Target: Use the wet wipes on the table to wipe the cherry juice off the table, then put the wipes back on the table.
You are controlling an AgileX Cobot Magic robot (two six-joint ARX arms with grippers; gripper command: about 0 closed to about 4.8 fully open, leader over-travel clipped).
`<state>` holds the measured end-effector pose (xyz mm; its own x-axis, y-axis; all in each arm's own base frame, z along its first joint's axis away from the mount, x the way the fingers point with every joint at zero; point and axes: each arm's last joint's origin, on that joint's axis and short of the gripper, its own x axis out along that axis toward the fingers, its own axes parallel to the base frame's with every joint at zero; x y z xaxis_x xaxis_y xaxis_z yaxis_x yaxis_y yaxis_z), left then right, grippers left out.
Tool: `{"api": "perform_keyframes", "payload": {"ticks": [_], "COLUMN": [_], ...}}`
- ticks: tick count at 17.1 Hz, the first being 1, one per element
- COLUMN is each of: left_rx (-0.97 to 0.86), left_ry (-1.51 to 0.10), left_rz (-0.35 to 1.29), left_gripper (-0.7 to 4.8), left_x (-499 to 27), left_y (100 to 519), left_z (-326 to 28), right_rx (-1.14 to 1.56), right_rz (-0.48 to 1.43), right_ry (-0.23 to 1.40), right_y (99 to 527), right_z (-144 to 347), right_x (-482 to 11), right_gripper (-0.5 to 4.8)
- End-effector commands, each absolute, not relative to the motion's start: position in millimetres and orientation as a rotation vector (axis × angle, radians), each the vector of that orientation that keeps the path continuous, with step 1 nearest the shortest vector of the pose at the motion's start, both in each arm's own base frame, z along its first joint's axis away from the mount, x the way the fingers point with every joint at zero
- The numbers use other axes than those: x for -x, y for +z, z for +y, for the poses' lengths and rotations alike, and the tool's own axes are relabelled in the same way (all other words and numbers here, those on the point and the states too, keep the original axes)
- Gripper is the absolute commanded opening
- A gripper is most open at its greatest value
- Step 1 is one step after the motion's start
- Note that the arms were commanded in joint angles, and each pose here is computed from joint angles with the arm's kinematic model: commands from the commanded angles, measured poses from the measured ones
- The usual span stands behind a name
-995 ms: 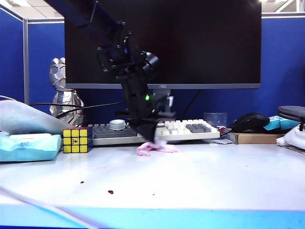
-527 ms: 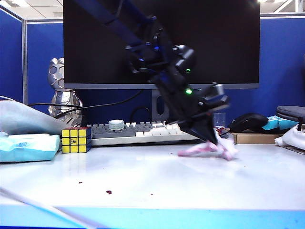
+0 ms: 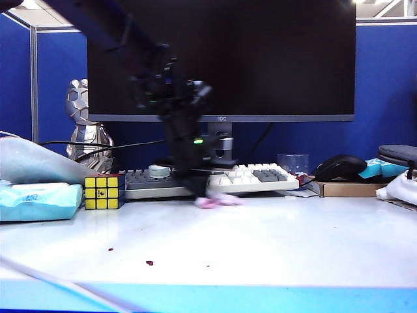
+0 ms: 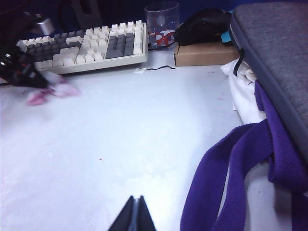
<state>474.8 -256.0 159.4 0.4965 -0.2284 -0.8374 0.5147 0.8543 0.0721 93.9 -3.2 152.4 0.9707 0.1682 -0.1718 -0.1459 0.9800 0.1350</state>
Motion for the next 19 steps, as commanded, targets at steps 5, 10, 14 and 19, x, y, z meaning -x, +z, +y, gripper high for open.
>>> {"api": "perform_keyframes", "payload": {"ticks": [5,10,14,19], "left_rx": [-0.415,-0.735,-0.707,-0.453], "left_ry": [-0.831,-0.839,-0.598,-0.347], "left_rz": [1.160,1.259,1.277,1.247], "left_gripper": [-0.06,-0.06,-0.06,-0.06], "left_x": [-409,-350,-394,-466], "left_y": [131,125,129,136], "left_z": [-328,-366,-316,-217], "right_rx": [-0.122,-0.122,-0.122,-0.122], "right_rz": [0.183,0.183,0.183,0.183], "right_ry": [0.160,0.160,0.161,0.160], "right_y": [152,152,152,152], "right_z": [-3,-3,-3,-3], "right_x": [-94,-94,-94,-94], "right_gripper": [-0.01,-0.01,-0.01,-0.01]}}
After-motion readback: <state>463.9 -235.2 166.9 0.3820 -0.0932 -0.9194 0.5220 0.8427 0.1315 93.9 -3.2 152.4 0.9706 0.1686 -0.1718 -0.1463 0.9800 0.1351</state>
